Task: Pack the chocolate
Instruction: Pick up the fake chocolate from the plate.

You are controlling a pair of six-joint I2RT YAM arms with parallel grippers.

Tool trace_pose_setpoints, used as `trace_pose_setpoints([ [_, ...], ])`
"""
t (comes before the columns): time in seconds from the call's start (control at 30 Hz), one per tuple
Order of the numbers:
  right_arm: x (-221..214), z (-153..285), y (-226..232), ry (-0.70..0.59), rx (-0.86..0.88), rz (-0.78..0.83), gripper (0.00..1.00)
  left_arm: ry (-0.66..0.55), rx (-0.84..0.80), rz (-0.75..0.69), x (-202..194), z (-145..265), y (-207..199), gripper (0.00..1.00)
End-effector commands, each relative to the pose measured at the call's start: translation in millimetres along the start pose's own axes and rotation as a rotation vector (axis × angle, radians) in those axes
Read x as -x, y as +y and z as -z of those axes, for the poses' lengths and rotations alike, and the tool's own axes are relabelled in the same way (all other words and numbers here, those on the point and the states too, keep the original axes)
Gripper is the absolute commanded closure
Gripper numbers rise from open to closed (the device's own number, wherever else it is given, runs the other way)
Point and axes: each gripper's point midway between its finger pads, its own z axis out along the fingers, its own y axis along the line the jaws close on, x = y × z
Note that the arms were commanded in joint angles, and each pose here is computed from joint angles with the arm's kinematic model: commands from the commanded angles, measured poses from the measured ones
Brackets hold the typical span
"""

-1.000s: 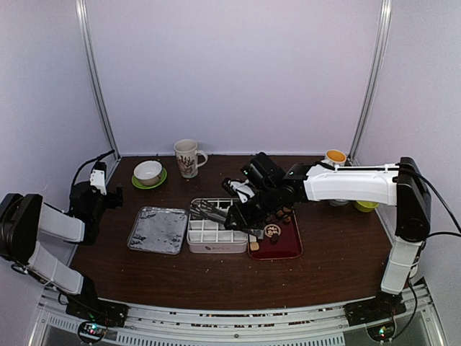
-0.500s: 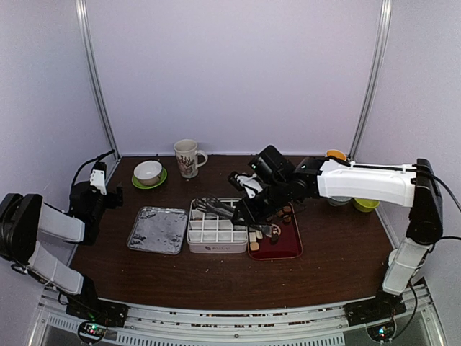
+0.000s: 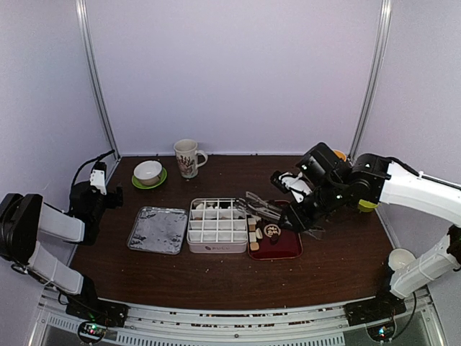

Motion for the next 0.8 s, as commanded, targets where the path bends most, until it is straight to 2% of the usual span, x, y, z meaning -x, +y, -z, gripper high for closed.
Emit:
trace_pose_setpoints([
  [0.0,-35.8,14.3,-28.7,0.096,-0.144,0.017,0.62,-0.037,0.009,0.012,7.3,0.4,3.6,0.02],
  [0.1,-54.4,16.9,-41.1,0.155,-0.193,-0.001,0.62,-0.037,0.009,0.012,7.2,0.4,3.6,0.02],
  [0.3,-85.3,8.7,-48.7,0.257,-0.174,-0.070,0.61,-0.038,0.009,0.012,7.5,0.4,3.6,0.02],
  [0.77,-98.1,-14.3,-49.0,0.314,-0.142,-0.117,0.57,-0.038,0.010,0.012,7.4,0.4,3.8,0.02],
])
